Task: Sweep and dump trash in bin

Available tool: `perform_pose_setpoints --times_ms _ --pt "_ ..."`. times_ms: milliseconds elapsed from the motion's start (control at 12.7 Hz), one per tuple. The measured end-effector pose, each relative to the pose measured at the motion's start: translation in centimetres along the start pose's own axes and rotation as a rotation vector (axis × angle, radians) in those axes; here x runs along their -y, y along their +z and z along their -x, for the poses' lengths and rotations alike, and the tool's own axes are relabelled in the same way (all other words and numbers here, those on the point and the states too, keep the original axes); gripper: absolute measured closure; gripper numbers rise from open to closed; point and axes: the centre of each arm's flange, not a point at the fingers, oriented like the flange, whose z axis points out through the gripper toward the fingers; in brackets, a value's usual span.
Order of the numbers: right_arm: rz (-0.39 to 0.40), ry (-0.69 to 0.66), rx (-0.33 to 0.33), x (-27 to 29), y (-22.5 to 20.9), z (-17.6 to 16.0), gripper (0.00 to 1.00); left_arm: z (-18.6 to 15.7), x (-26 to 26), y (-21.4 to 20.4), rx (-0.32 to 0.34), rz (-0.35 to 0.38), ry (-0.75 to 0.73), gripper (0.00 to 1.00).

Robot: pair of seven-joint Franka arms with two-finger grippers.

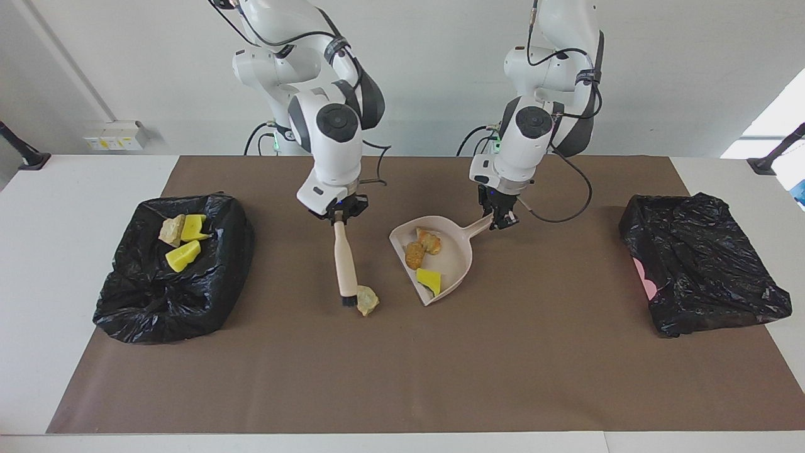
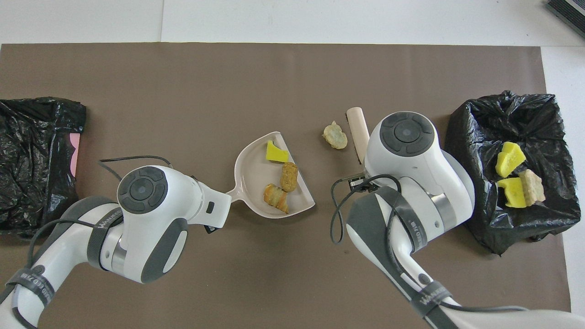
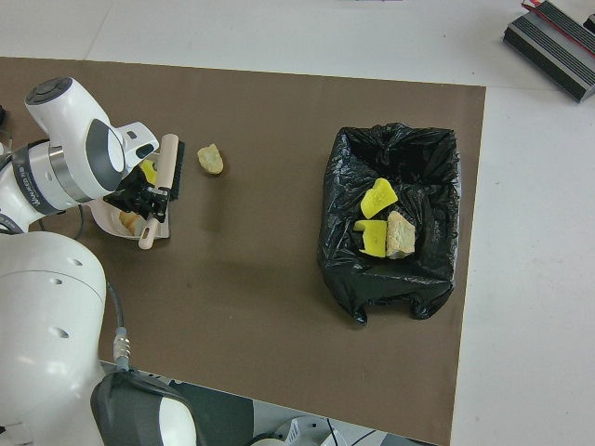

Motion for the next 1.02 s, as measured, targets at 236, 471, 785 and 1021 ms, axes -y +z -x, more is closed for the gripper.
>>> perform_pose_setpoints --times_ms 236,471,785,1021 --pt "0.013 -0.067 0.006 -1.1 3.0 -2.6 0.74 0.0 0.0 0.0 -0.002 0.0 -0.043 0.68" --pt "0.008 -0.182 0.014 4.5 4.6 -3.0 0.74 -0.1 -0.1 0.0 -0.002 0.0 -0.043 0.68" --pt "-0.125 -0.321 0.032 12.7 3.3 -0.4 0.74 0.0 -0.1 0.0 -0.001 0.0 -0.043 0.68" --pt "-0.215 -0.343 0.047 15.8 2.2 1.1 0.74 0.0 -0.1 0.0 -0.001 0.0 -0.043 0.68"
